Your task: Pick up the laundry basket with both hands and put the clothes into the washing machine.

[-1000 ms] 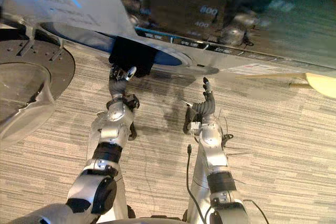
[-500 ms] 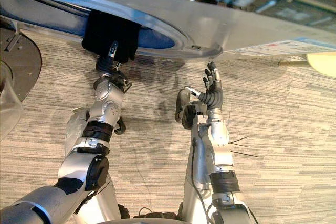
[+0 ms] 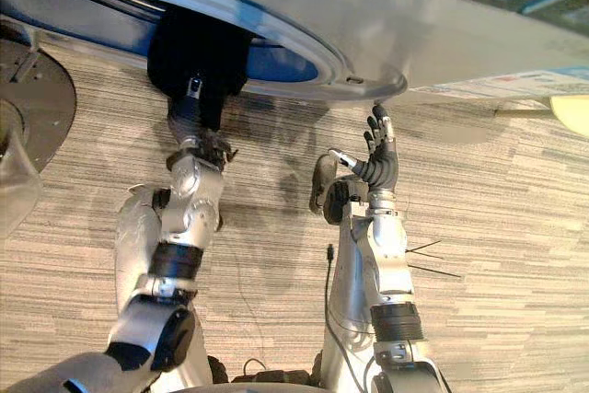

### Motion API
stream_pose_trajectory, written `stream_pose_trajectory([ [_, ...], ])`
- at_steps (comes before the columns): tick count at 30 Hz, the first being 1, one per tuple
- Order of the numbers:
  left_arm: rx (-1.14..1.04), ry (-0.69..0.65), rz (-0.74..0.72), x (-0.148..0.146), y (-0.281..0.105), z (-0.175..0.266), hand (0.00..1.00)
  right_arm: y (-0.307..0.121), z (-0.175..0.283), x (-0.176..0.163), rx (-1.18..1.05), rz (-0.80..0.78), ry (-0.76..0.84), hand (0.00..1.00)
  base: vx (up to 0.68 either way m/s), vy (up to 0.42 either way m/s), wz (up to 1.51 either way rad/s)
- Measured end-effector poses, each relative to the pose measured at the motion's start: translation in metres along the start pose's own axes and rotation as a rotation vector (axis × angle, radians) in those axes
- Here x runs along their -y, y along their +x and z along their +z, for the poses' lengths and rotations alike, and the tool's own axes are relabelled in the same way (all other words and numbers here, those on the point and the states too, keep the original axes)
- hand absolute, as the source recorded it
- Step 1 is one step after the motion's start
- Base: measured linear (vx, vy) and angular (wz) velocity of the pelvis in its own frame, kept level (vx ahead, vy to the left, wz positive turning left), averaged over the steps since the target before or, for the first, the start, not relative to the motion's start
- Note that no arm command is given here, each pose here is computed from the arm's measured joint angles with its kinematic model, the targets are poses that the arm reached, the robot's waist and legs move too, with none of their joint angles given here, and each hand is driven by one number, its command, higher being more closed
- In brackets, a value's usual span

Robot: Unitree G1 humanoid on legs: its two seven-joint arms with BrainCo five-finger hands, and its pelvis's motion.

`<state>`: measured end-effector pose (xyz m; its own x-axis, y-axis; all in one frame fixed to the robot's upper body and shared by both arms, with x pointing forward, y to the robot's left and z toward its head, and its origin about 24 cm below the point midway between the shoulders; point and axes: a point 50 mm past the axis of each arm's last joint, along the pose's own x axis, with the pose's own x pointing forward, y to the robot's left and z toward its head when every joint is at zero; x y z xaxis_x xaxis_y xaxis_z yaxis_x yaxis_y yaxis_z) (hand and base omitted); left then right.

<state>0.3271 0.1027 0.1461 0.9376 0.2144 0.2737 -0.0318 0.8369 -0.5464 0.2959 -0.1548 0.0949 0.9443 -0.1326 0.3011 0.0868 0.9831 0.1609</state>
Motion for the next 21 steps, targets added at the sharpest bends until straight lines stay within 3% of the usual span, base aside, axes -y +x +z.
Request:
stream_pose_trajectory([
  [6,-0.026,-0.052,-0.031,-0.004,-0.019,-0.006,1.00,-0.012,-0.011,0.007,-0.049,-0.003,-0.027,0.00,0.05,-0.050,0.14],
  [11,0.087,-0.046,-0.106,0.014,-0.001,0.023,1.00,-0.013,-0.012,0.005,-0.058,0.012,-0.033,0.00,0.01,-0.054,0.01],
  [18,0.450,0.162,-0.212,0.056,0.065,0.128,1.00,-0.008,-0.005,-0.003,-0.026,0.064,-0.030,0.00,-0.01,-0.040,-0.15],
  [21,0.584,0.420,-0.220,0.081,0.086,0.167,1.00,-0.004,0.004,-0.004,0.011,0.085,-0.031,0.00,0.04,-0.015,-0.20],
])
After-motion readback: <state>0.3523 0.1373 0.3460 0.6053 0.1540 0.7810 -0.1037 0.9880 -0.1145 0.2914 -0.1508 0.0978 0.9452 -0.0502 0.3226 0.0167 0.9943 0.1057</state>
